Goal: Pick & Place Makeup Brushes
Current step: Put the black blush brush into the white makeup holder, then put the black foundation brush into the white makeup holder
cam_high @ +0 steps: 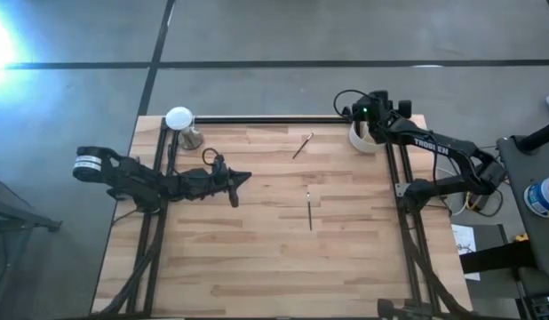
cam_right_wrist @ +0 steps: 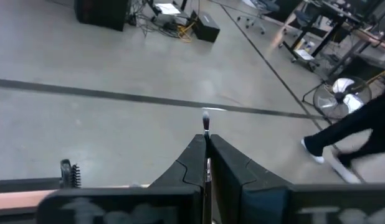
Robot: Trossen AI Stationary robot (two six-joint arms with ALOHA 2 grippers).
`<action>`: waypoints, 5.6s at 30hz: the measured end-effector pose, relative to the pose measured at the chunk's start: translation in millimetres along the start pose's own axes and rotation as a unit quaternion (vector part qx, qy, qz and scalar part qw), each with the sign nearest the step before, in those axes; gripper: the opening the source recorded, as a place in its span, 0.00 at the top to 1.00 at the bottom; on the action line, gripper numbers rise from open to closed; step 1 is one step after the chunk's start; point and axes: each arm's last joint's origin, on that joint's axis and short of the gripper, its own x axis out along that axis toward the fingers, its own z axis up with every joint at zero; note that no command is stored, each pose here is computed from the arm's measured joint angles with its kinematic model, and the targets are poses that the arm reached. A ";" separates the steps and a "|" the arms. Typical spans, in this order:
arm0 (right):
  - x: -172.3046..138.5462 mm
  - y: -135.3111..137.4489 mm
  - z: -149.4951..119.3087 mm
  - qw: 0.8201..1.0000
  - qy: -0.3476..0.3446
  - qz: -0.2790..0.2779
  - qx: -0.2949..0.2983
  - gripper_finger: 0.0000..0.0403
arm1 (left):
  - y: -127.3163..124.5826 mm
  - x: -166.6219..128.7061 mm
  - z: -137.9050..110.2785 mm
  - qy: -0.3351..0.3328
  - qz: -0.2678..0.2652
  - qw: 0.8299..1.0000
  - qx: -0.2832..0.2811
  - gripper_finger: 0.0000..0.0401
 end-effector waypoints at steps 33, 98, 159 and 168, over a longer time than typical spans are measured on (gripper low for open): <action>4.3 4.9 -20.5 0.998 0.058 0.029 -0.001 0.85 | 0.1 -0.3 0.8 -0.005 -0.001 1.000 -0.007 0.99; -215.8 164.4 -138.3 0.877 0.356 0.314 -0.073 0.74 | 5.7 -4.0 -4.3 0.000 0.008 1.000 -0.017 0.99; -138.6 43.2 -28.2 0.830 -0.102 0.548 -0.017 0.97 | 5.4 -4.0 -3.3 -0.005 0.006 1.000 -0.019 0.99; -77.2 19.8 -5.5 0.937 -0.166 0.308 0.015 0.97 | 5.1 -3.9 -1.9 -0.011 0.005 1.000 -0.021 0.99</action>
